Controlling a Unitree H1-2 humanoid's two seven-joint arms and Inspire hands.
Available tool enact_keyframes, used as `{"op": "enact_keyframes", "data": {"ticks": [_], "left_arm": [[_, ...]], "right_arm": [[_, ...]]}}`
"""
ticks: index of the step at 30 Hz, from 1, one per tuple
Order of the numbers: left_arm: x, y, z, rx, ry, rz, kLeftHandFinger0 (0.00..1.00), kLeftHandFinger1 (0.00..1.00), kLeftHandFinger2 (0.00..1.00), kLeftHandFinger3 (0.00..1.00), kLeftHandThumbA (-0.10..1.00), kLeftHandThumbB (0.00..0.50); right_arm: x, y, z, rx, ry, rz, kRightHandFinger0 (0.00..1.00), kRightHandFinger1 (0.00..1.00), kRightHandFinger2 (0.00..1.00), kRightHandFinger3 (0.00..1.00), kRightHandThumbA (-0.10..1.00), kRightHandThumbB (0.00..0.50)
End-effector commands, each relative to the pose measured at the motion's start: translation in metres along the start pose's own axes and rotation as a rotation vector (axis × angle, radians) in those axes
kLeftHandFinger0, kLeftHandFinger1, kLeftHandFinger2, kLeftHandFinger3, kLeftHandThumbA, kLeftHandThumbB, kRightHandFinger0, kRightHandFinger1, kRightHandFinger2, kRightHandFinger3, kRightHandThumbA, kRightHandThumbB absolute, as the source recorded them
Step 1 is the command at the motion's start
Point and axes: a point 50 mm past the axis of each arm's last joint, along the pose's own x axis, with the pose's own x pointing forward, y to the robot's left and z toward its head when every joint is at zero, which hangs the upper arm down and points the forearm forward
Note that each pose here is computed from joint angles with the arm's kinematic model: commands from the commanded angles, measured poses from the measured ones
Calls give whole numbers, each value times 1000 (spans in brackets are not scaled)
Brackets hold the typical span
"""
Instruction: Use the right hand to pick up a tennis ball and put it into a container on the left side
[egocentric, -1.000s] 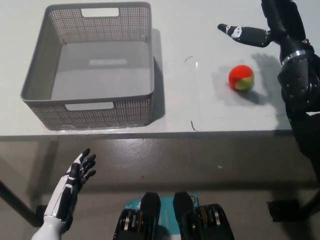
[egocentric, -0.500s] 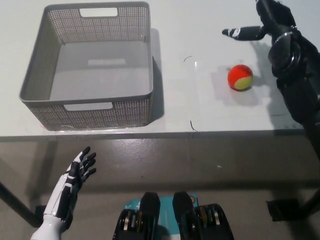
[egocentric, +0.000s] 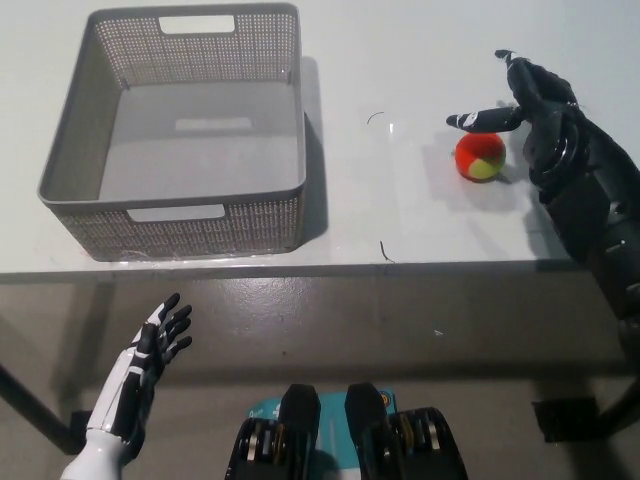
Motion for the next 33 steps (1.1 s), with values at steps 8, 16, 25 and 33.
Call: {"op": "enact_keyframes", "data": {"ticks": [8, 16, 25, 33], "left_arm": [[0, 5, 10, 21, -36, -6, 1000, 1000, 1000, 1000, 1000, 0], [0, 5, 10, 21, -42, -2, 1000, 1000, 1000, 1000, 1000, 0], [0, 6, 10, 19, -46, -4, 1000, 1000, 1000, 1000, 1000, 0], [0, 7, 10, 22, -51, -1, 1000, 1000, 1000, 1000, 1000, 0]], "right_arm": [[5, -14, 27, 25, -68, -50, 1000, 1000, 1000, 1000, 949, 500], [4, -1, 24, 26, -41, -29, 1000, 1000, 1000, 1000, 958, 500], [3, 13, 20, 43, -15, 9, 1000, 1000, 1000, 1000, 930, 500], [1, 29, 15, 53, 19, 41, 1000, 1000, 1000, 1000, 905, 500]]}}
